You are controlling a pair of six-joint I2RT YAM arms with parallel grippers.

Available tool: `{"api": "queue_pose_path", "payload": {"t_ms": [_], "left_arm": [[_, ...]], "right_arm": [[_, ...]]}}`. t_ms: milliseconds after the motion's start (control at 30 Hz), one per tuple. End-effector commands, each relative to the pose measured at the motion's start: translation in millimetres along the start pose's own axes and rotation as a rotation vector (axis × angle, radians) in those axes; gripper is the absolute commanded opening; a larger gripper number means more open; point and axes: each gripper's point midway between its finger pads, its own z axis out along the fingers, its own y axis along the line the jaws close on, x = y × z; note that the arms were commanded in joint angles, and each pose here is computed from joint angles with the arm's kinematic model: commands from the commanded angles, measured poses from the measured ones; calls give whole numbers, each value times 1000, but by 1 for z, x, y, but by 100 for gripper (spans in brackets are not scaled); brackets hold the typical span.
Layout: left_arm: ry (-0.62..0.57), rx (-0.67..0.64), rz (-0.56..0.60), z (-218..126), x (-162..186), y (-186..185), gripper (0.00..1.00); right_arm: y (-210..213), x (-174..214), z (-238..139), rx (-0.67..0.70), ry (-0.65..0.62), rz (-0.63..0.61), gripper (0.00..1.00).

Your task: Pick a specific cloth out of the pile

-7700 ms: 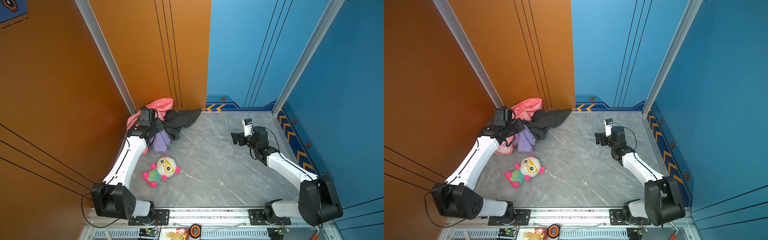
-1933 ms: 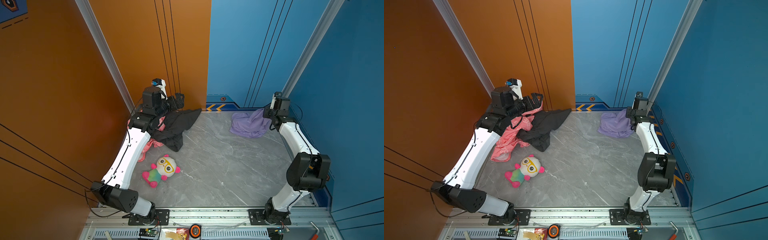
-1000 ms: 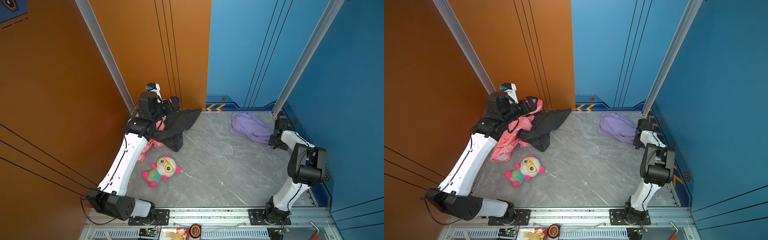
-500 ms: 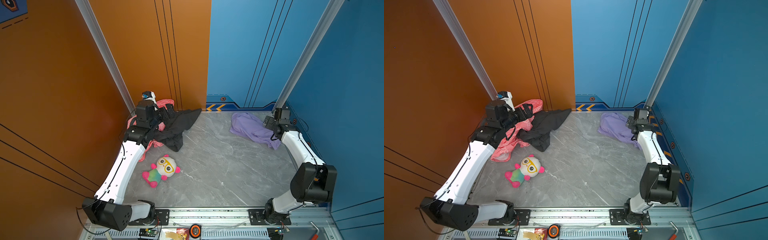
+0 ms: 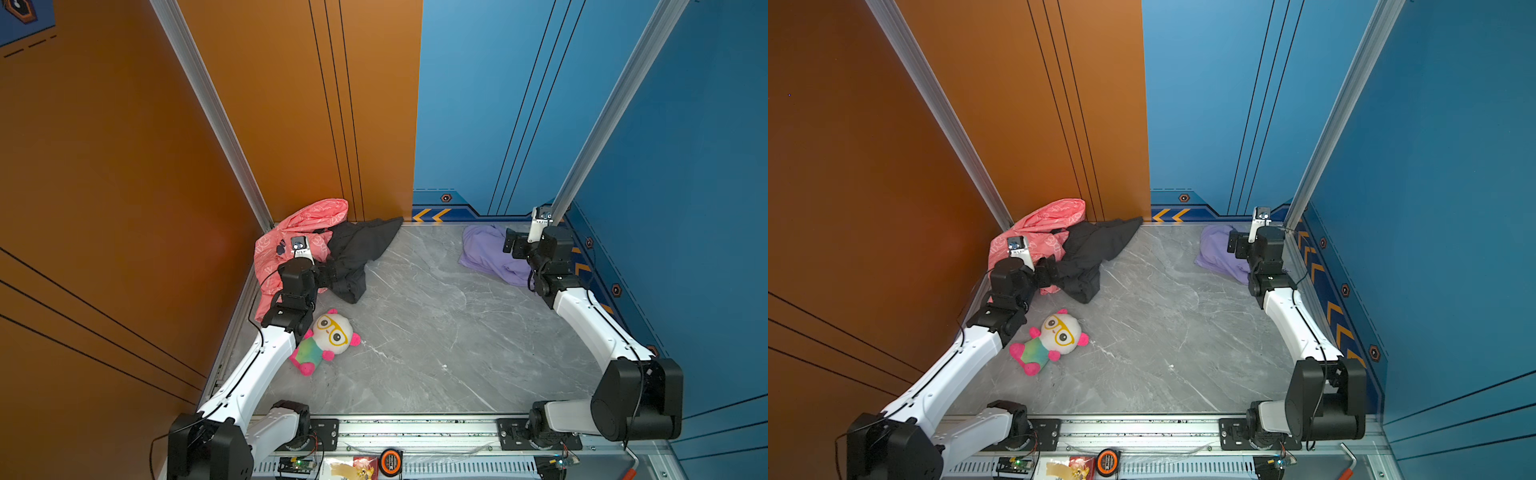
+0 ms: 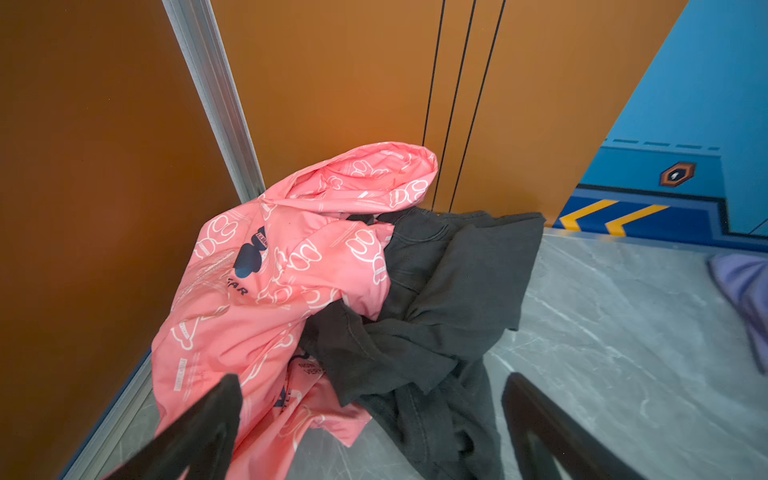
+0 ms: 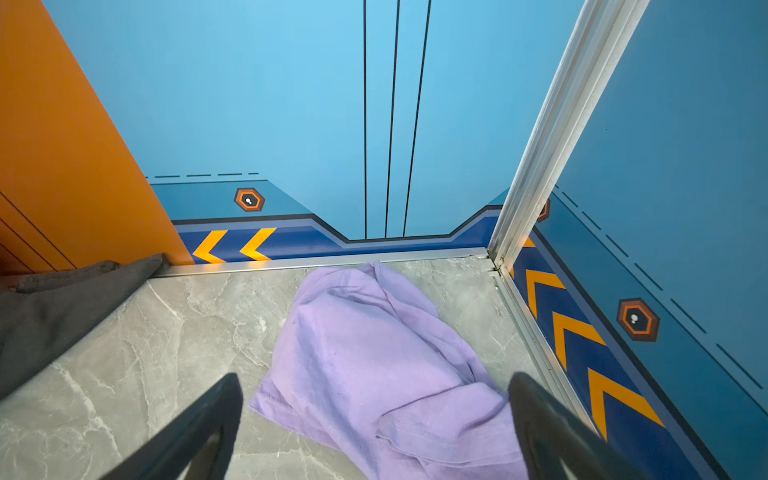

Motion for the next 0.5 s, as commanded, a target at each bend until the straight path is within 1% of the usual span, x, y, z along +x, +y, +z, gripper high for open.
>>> {"api": "queue_pose_path", "payload": {"t_ms": [0,100,233,300,400,467], "left_arm": [[-116,-50,32,5,-9,12,98],[-99,-69,26,14,13,18,98],[-74,-73,49,25,39,21,98],[-63,-58,52,31,51,21,98],[-58,-34,47,38,66,20,98],[-62,-25,87,44,67,17,98]], "right_arm": [[-4,16,-2,-15,-23,-4,100],[-12,48,-4,-6,14,12,100],[-23,86,-5,3,60,44,100],[-28,103,-6,13,70,45,100],[-29,115,-7,-7,42,51,100],[-28,114,-4,-23,55,44,100]]}}
